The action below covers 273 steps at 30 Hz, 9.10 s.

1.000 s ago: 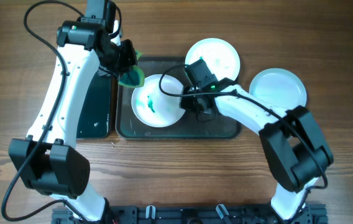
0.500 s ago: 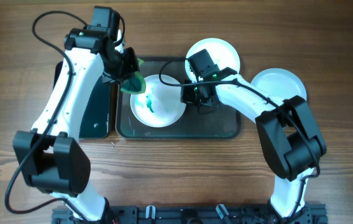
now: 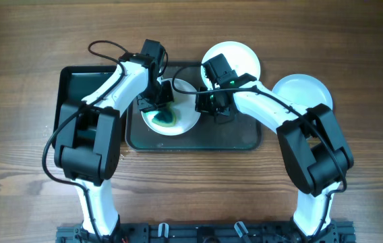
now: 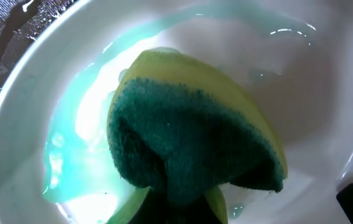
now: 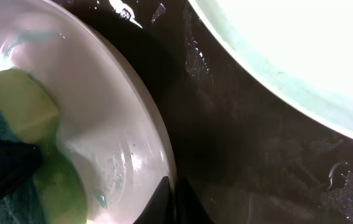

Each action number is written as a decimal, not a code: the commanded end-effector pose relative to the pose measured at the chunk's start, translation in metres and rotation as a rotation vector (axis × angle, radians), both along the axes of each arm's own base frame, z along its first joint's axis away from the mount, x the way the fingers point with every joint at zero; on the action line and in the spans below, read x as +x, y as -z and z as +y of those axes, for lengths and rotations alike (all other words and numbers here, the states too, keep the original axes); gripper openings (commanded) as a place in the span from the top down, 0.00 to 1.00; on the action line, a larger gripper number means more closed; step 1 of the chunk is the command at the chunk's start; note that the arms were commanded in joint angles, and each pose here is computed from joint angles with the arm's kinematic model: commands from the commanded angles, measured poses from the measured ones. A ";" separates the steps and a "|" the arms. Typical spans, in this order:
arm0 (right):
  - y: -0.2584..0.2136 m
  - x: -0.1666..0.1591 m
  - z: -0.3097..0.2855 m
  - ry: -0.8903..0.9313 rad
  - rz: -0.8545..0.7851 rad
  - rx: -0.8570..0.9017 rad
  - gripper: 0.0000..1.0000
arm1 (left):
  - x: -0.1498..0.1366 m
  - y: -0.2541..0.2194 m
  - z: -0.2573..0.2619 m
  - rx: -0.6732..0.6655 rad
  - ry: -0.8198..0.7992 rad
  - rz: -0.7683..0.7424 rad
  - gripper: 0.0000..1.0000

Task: Clean dirty plates on tray and stack at the side

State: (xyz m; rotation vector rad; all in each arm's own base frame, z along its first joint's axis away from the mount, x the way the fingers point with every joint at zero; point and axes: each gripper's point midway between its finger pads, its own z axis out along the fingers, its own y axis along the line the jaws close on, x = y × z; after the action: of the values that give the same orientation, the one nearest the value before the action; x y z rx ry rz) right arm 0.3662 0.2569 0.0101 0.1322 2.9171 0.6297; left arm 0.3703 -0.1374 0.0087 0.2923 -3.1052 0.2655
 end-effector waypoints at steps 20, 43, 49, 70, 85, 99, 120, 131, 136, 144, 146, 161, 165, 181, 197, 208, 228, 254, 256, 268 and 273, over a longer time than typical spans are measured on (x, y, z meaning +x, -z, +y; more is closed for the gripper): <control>-0.001 0.003 0.006 -0.010 -0.004 0.014 0.96 | -0.022 0.007 -0.036 -0.201 0.161 0.086 0.96; -0.001 0.003 0.006 -0.015 -0.004 0.017 0.96 | -0.040 -0.008 -0.065 -0.387 0.228 0.143 0.96; -0.001 0.003 0.007 -0.023 -0.006 0.019 0.96 | 0.021 0.007 -0.042 -0.186 0.190 -0.107 0.96; -0.078 0.004 -0.023 -0.120 -0.359 -0.370 0.96 | 0.055 -0.152 0.056 0.069 -0.093 -0.108 0.96; -0.218 -0.008 -0.066 -0.054 -0.870 -1.009 0.95 | 0.059 -0.153 0.055 0.066 -0.095 -0.123 0.96; -0.043 -0.039 -0.127 -0.003 -0.032 -0.109 0.82 | 0.056 -0.152 0.055 0.068 -0.094 -0.111 0.96; -0.038 -0.040 -0.107 -0.125 -0.014 -0.018 0.61 | 0.054 -0.152 0.056 0.070 -0.094 -0.103 0.96; 0.001 -0.026 -0.095 -0.096 0.027 0.022 0.96 | 0.053 -0.152 0.056 0.071 -0.093 -0.101 0.96; -0.063 -0.026 -0.081 -0.146 -0.187 -0.099 0.96 | 0.054 -0.152 0.056 0.070 -0.094 -0.104 0.96; -0.190 -0.024 -0.105 0.076 -0.801 -0.785 0.95 | 0.054 -0.152 0.056 0.070 -0.094 -0.105 0.96; -0.215 -0.029 -0.097 0.062 -0.919 -0.910 0.96 | 0.054 -0.152 0.056 0.070 -0.094 -0.105 0.96; -0.294 -0.034 -0.071 0.072 -1.163 -1.154 0.96 | 0.056 -0.152 0.055 0.068 -0.094 -0.111 0.96; -0.198 -0.028 -0.063 -0.125 -0.889 -0.771 0.96 | 0.056 -0.152 0.055 0.068 -0.093 -0.111 0.96; -0.099 -0.043 -0.392 0.859 -0.160 -0.416 0.96 | 0.058 -0.152 0.055 0.066 -0.094 -0.120 0.96; -0.125 0.038 -0.254 0.354 -0.331 -0.191 0.57 | 0.060 -0.153 0.054 0.064 -0.095 -0.127 0.96; -0.001 0.068 -0.153 0.340 -0.147 -0.099 0.64 | 0.060 -0.153 0.053 0.064 -0.091 -0.126 0.96; -0.032 0.056 -0.102 -0.316 -0.399 -0.205 0.43 | 0.056 -0.153 0.039 0.062 -0.059 -0.126 0.96; 0.025 -0.005 -0.098 0.054 0.136 -0.049 0.96 | 0.020 -0.020 -0.077 -0.024 0.033 -0.098 0.96; 0.025 -0.005 -0.098 0.053 0.136 -0.048 0.96 | 0.020 -0.007 -0.081 -0.027 0.040 -0.103 0.96; 0.025 -0.006 -0.097 0.052 0.137 -0.045 0.96 | 0.023 0.007 -0.140 -0.386 0.167 -0.067 0.96; 0.025 -0.005 -0.097 0.052 0.136 -0.044 0.96 | 0.043 0.009 -0.006 0.229 -0.149 -0.072 0.96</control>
State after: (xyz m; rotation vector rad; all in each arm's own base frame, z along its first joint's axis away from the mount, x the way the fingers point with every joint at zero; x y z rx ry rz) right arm 0.3708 0.1686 0.0010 0.2327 2.9962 0.6257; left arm 0.3927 -0.2388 0.0082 0.1980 -3.0599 0.5847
